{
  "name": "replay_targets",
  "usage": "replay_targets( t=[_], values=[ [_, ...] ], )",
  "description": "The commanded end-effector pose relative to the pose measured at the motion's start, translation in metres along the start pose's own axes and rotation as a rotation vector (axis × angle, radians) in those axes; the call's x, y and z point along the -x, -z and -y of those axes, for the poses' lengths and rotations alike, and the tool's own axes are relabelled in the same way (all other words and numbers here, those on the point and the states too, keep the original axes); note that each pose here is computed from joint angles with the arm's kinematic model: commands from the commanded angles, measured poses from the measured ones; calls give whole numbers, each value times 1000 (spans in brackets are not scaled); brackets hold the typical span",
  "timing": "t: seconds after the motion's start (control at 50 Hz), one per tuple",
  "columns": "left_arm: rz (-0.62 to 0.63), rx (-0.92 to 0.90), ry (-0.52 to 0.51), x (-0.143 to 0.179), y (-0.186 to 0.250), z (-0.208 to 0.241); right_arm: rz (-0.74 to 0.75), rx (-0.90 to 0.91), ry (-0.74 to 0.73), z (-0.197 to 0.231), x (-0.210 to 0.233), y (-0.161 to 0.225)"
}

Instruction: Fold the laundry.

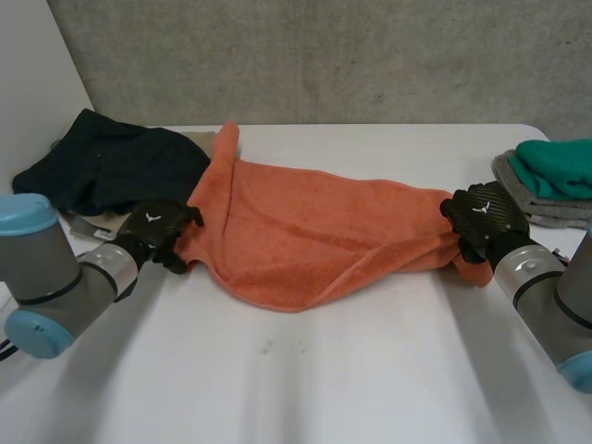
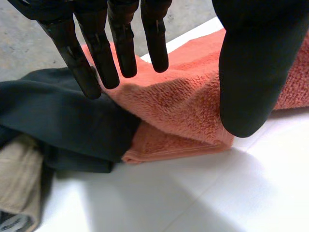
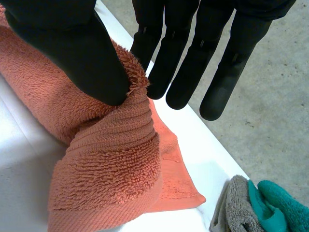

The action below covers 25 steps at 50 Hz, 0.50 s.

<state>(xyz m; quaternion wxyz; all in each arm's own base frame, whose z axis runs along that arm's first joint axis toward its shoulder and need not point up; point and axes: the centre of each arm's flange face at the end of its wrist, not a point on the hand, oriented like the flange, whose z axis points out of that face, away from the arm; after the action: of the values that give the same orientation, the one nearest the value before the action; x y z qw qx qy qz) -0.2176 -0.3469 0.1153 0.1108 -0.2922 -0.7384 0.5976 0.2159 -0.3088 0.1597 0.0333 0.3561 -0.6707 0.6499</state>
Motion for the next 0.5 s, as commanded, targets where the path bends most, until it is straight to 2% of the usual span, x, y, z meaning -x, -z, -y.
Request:
replay_targets(
  t=[0.02, 0.14, 0.22, 0.28, 0.36, 0.42, 0.5],
  values=[
    [20, 9, -5, 1, -18, -3, -8, -2, 2, 1, -2, -1],
    [102, -4, -13, 16, -21, 6, -43, 0, 5, 4, -12, -3],
    [127, -95, -45, 19, -6, 51, -111, -30, 28, 26, -31, 1],
    [148, -173, -78, 17, 23, 93, -176, -80, 65, 79, -61, 26],
    [187, -312, -137, 14, 75, 159, -173, -69, 100, 116, -79, 48],
    [192, -340, -149, 11, 105, 185, -150, -41, 125, 138, -87, 64],
    [170, -249, -126, 6, 115, 181, -93, 42, 159, 145, -88, 77]
  ],
)
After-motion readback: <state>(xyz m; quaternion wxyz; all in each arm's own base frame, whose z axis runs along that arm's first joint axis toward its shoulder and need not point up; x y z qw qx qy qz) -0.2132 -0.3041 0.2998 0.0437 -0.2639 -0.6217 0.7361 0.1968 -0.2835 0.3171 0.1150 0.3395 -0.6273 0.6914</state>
